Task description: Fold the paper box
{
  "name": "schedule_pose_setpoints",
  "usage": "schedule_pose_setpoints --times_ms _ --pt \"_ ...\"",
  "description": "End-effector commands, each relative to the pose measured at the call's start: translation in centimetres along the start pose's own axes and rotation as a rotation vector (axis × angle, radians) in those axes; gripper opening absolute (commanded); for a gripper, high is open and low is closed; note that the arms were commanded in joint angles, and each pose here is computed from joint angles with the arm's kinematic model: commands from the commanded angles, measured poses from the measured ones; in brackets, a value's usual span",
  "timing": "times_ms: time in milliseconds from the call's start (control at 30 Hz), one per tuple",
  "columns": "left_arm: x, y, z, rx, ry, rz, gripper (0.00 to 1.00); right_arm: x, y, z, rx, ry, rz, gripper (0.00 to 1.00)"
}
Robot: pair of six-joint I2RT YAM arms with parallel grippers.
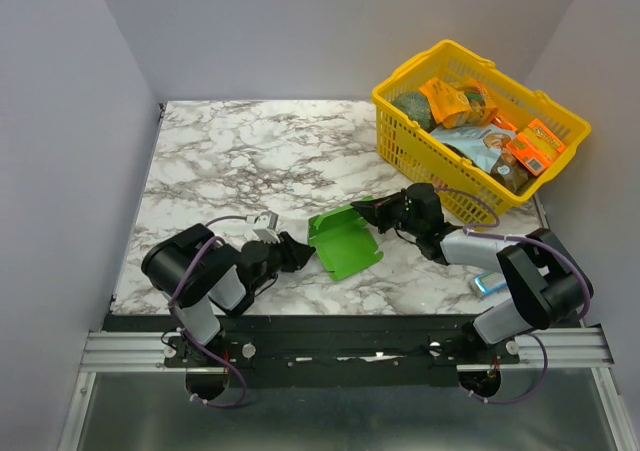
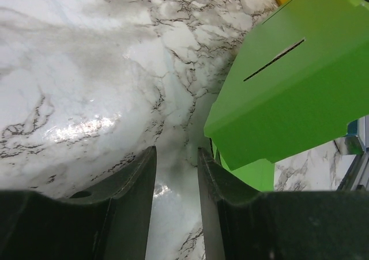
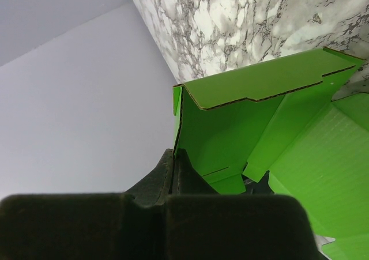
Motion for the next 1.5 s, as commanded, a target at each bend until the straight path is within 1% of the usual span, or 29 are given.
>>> schedule_pose_setpoints --times_ms 0,133,300,433,567,700,800,933,1033,1200,1333,1367,1433,1467 --pt "-0.2 -8.2 -4.8 0.05 0.185 -0.348 0.43 0.3 0.3 1.1 -0.005 -0.027 0.03 0.01" --pt "0.1 -8.6 -5.6 0.053 0.207 -0.36 0.43 0.2 0.3 1.1 -0.005 -0.028 0.029 0.0" --pt "0.4 -7.9 -6.2 0.061 0.221 -0.343 0.43 0.3 0.3 1.1 -0.005 -0.029 0.029 0.0" --pt "0.8 -8.3 -6.0 0.068 0.192 -0.367 0.43 0.3 0.3 1.0 -0.005 -0.029 0.029 0.0" --pt "1.7 -9.1 -6.8 0.077 0.21 -0.389 0.43 0.3 0.4 1.0 -0.008 -0.03 0.037 0.0" --pt "2.6 -8.9 -7.6 0.082 0.235 -0.372 0.43 0.2 0.5 0.9 -0.008 -0.028 0.038 0.0" --pt "1.9 -8.9 -7.1 0.085 0.217 -0.386 0.43 0.2 0.3 0.8 -0.005 -0.028 0.032 0.0" --pt "0.6 -8.7 -5.7 0.091 0.187 -0.368 0.49 0.3 0.3 0.6 -0.002 -0.021 0.036 0.0" --pt "-0.1 -8.1 -4.8 0.102 0.176 -0.325 0.54 0.3 0.4 0.7 -0.001 -0.027 0.041 0.0" --pt "-1.8 -6.9 -3.3 0.189 0.112 -0.265 0.62 0.2 0.2 0.9 -0.02 -0.035 0.025 0.01" --pt "-2.7 -6.7 -3.7 0.258 0.115 -0.216 0.63 -0.2 0.1 1.5 -0.048 -0.056 0.003 0.01" --pt "-3.0 -7.0 -4.0 0.268 0.118 -0.22 0.63 -0.2 -0.2 1.5 -0.053 -0.052 -0.019 0.0" --pt "-3.5 -7.2 -4.1 0.297 0.087 -0.185 0.65 -0.6 0.0 2.3 -0.078 -0.062 -0.04 0.0" --pt "-3.5 -8.3 -4.9 0.319 0.088 -0.198 0.67 -0.7 -0.3 2.1 -0.083 -0.046 -0.067 0.0"
Point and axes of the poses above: each gripper's point midway between its finger pads, its own x axis out along the fingers, its own z axis along the line the jaws close on, y = z × x, the point moved 2 cm from there along -x, back along the fingers, and after that the axes turned 11 degrees about x, right-handed, at the moved point
